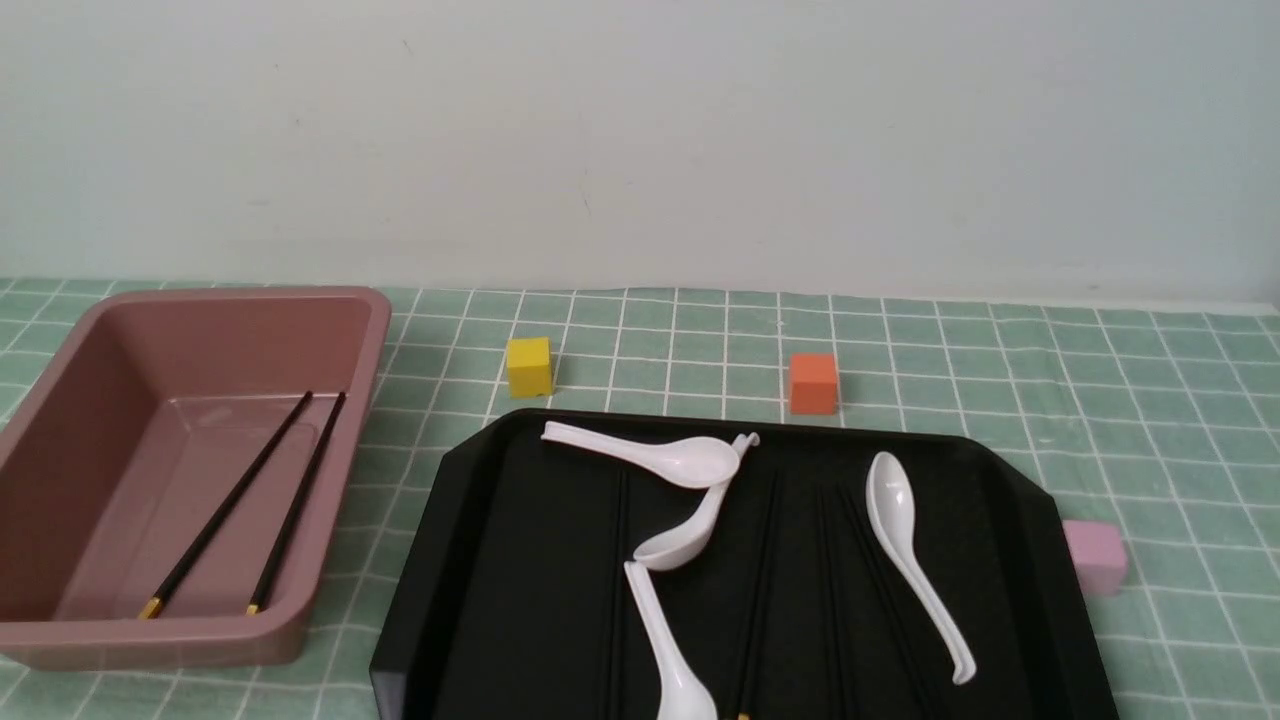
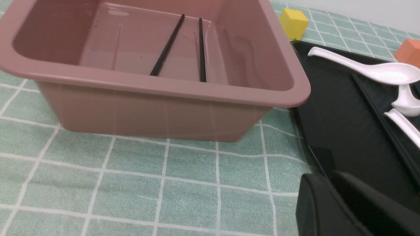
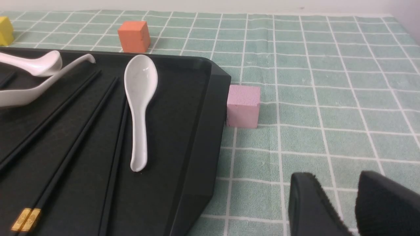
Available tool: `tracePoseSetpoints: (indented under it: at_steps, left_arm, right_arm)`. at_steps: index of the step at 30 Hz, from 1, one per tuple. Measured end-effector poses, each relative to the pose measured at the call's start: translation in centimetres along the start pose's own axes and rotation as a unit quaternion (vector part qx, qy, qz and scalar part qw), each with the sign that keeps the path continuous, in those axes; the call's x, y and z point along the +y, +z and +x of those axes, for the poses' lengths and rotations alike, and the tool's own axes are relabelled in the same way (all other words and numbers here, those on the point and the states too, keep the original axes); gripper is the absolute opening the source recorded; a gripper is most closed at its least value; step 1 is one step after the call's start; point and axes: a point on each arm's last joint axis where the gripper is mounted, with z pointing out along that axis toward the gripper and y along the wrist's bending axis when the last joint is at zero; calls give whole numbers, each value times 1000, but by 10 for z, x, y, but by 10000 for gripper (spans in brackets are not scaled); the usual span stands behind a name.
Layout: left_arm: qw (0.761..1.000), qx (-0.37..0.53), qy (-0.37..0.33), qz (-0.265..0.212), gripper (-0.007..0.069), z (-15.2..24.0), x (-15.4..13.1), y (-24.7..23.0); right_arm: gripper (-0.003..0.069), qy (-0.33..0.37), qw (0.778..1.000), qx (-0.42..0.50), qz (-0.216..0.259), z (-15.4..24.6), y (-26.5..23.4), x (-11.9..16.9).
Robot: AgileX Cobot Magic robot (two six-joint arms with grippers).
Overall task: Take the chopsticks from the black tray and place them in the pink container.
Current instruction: 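Reach over to the black tray and grasp a pair of chopsticks with the left gripper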
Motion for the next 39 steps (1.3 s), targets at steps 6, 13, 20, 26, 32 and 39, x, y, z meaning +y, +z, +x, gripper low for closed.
tracePoseSetpoints:
  at_steps: [6,13,20,26,32,39]
  left_arm:
    - [1000,0,0,0,66,0,0,0]
    - [1000,0,0,0,66,0,0,0]
    - [997,3,-75,18,69,0,-3,0]
    - [907,11,-409,97,74,-5,-17,-2]
    - [813,2,-565,140,78,-14,-21,-4]
    - [823,-42,-542,165,-13,-39,-26,-14]
  right_arm:
    - [240,0,1000,0,0,0,0,0]
    - [240,0,1000,0,0,0,0,0]
    - [240,0,1000,0,0,0,0,0]
    - [240,0,1000,0,0,0,0,0]
    - [240,0,1000,0,0,0,0,0]
    - [240,0,1000,0,0,0,0,0]
